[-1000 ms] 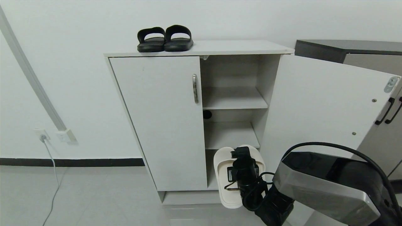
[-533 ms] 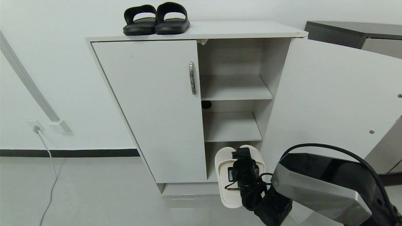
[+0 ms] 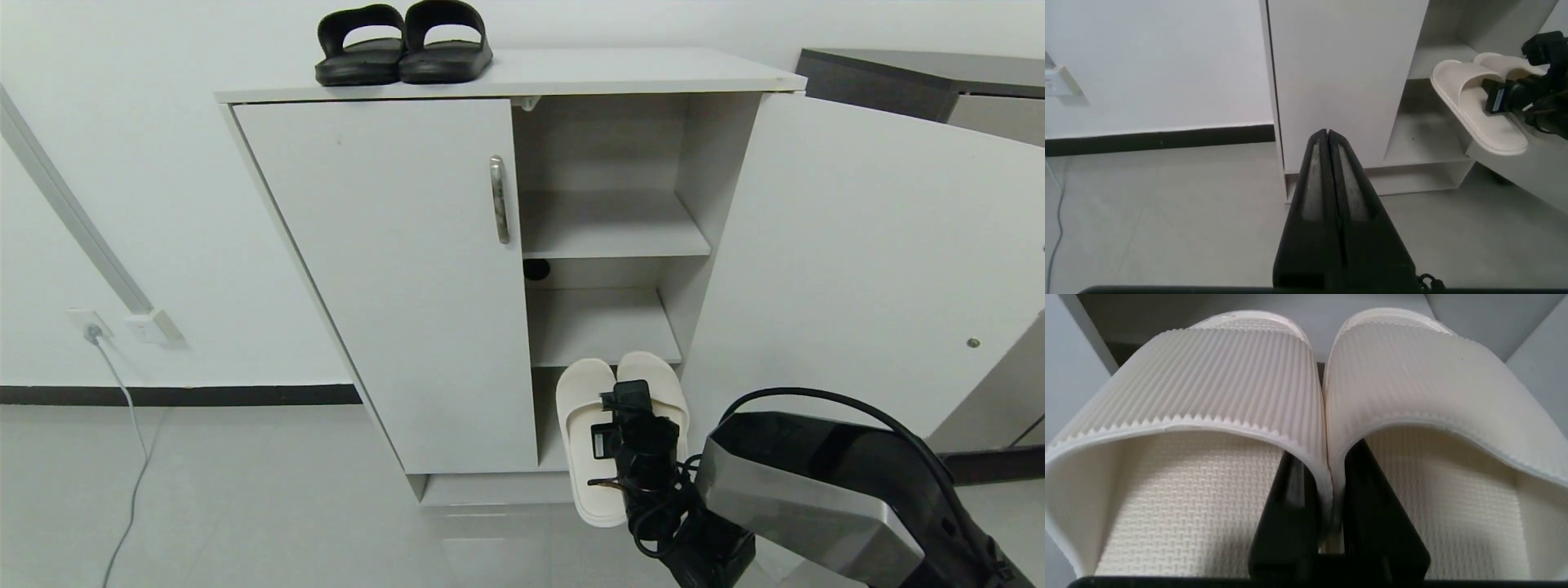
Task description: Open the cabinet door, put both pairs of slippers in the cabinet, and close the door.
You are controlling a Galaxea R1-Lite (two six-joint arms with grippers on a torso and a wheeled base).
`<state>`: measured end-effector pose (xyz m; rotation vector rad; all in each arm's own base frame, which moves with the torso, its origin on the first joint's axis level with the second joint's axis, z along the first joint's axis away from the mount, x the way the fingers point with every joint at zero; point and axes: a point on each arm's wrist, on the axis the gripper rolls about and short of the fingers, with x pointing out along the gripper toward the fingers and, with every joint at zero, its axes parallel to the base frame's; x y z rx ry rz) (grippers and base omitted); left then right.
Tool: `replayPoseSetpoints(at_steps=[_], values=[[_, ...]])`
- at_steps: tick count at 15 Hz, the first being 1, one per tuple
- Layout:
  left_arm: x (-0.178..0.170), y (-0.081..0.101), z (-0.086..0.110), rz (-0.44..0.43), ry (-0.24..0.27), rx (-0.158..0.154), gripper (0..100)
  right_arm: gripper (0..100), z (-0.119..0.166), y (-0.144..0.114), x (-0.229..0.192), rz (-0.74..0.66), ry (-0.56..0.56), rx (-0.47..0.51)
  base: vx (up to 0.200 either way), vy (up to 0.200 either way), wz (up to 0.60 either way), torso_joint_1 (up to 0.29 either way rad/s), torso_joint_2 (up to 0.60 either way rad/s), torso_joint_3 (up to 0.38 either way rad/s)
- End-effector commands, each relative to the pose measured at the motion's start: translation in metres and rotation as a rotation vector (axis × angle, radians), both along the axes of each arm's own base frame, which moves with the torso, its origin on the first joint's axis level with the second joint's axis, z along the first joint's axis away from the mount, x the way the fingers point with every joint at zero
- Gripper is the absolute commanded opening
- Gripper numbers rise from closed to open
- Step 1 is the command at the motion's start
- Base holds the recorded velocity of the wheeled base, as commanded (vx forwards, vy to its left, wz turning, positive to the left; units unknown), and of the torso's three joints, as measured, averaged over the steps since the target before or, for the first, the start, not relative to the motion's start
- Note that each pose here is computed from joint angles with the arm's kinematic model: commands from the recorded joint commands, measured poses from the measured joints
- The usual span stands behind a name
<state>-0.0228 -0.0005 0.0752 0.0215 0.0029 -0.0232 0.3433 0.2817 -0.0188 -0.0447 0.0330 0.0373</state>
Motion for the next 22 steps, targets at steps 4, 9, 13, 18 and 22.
replayPoseSetpoints(at_steps=[4,9,13,18,22], values=[[0.000,0.000,0.000,0.000,0.001,0.000,0,0,-0.003,-0.001,0.000,0.000,0.003,-0.003,0.000,0.000,0.00,0.000,0.00,0.000],[0.000,0.000,0.000,0.000,0.001,0.000,0,0,-0.003,-0.001,0.001,-0.003,0.003,-0.003,0.120,0.000,0.00,0.000,0.00,0.001],[0.000,0.000,0.000,0.000,0.001,0.000,0,0,-0.001,-0.003,0.003,-0.008,-0.003,0.001,0.200,0.000,0.00,0.002,0.00,0.002],[0.000,0.000,0.000,0.002,0.001,-0.002,0,0,0.003,0.000,0.011,-0.012,-0.011,0.008,0.160,0.000,0.00,0.003,0.00,0.002],[0.000,0.000,0.000,0.002,0.000,-0.002,0,0,0.015,-0.001,0.035,-0.039,0.004,0.010,0.000,0.000,0.00,0.000,0.00,0.000]])
